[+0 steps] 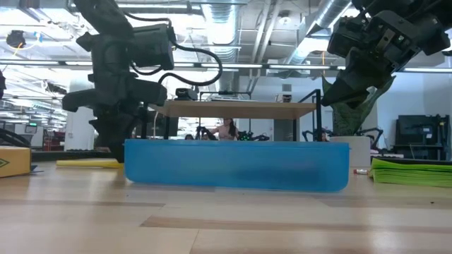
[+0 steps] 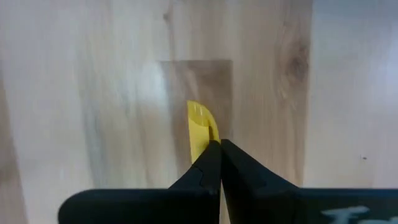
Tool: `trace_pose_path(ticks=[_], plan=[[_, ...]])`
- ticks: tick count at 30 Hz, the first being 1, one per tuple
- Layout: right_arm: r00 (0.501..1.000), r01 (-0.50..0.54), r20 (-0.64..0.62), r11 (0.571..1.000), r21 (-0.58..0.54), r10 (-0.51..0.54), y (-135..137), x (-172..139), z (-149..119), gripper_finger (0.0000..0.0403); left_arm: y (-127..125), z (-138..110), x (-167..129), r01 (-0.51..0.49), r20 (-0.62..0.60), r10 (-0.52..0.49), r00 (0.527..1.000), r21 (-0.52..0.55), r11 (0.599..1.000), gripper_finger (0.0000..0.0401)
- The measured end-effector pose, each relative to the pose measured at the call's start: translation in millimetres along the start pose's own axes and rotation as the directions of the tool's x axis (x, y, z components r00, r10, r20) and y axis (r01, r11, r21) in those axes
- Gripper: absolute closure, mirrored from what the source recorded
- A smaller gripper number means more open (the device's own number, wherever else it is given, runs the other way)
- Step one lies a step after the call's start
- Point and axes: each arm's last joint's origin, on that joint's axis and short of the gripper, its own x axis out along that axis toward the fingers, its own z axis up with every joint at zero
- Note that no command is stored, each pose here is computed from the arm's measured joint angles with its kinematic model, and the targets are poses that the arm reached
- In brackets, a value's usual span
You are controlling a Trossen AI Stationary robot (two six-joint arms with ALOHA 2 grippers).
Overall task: Pack school essentials
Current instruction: Put the yellow pen into the blue supply box
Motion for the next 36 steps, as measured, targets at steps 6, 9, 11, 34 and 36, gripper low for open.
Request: trace_pose_path(ticks=[6,9,11,34,36], plan=[[1.000,0.000,0.000,1.000,0.000,0.000,0,0,0,0.0315,-3,-1,0,0.007,-0.011,-0.007,1.000,0.003,1.000,0.0399],[1.000,0.000,0.000,1.000,0.000,0.000,0,0,0,0.0315,-3,-1,0,0.003,-0.010,-0.003,1.000,0.003,1.000,0.0399],[1.000,0.000,0.000,1.000,0.000,0.000,0,0,0,0.0315,-2,-1,0,-0.021,-0.011,0.021,1.000,0.003,1.000,0.0400],[1.000,0.000,0.000,1.000,0.001,0.000,0,0,0,0.0315,-1,-13,-4,-0.095,-0.135,0.092,0.987,-0.015,0.995,0.0295],[1.000,0.000,-0.001,1.000,0.001,0.000,0,0,0,0.0315,0,-11,-4,-0.103,-0.115,0.102,0.988,-0.003,0.995,0.0275]])
